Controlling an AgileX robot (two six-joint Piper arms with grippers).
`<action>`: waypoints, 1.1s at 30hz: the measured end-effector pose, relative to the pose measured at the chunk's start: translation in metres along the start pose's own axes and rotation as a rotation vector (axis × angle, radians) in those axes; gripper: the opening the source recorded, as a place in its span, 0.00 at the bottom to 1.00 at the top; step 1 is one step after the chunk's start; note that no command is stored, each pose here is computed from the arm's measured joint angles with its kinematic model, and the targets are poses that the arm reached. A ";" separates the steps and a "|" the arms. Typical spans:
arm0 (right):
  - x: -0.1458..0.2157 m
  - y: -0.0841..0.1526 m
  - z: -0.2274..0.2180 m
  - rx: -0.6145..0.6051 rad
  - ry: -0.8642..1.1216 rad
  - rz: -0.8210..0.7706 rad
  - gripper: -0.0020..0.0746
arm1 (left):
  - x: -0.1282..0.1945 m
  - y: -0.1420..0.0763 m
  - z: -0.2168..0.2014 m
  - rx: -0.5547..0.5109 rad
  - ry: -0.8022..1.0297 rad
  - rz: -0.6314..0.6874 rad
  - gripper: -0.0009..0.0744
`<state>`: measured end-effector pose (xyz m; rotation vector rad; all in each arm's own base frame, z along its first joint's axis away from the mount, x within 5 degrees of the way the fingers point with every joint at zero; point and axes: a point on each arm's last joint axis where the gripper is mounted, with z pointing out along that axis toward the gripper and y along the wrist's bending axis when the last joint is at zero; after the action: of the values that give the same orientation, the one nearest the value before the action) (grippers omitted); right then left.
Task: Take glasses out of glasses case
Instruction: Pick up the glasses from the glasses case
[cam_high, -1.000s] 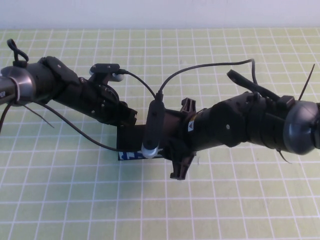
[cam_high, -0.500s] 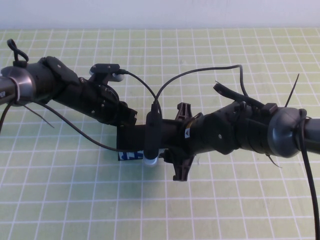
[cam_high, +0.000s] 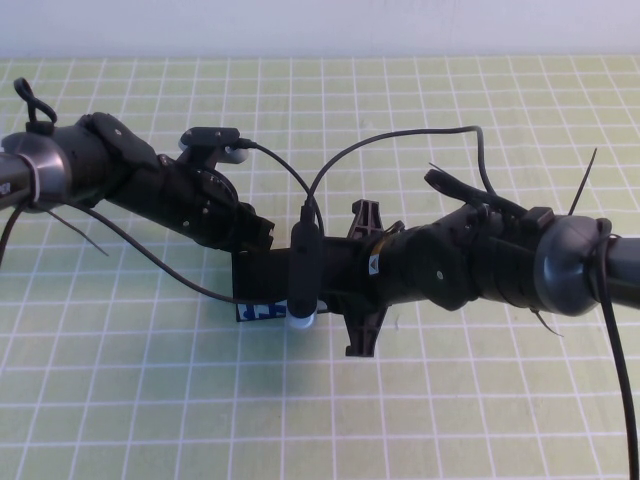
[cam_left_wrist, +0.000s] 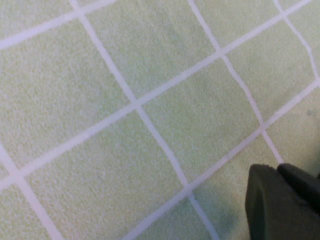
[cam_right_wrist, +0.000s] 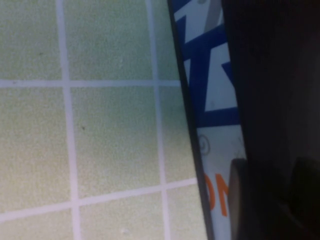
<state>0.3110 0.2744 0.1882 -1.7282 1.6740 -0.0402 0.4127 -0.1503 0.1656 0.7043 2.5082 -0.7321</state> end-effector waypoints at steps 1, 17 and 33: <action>0.000 0.000 0.000 0.001 0.000 0.000 0.23 | 0.000 0.000 0.000 0.000 0.000 0.000 0.01; -0.001 -0.001 0.001 0.018 -0.011 -0.031 0.17 | 0.000 0.000 0.000 0.002 0.002 0.008 0.01; -0.011 -0.012 -0.015 0.093 -0.072 -0.014 0.02 | -0.012 -0.006 -0.020 0.016 -0.026 0.053 0.01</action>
<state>0.3121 0.2761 0.2099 -1.6536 1.5831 -0.0606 0.4132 -0.1474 0.1892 0.7585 2.4533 -0.7392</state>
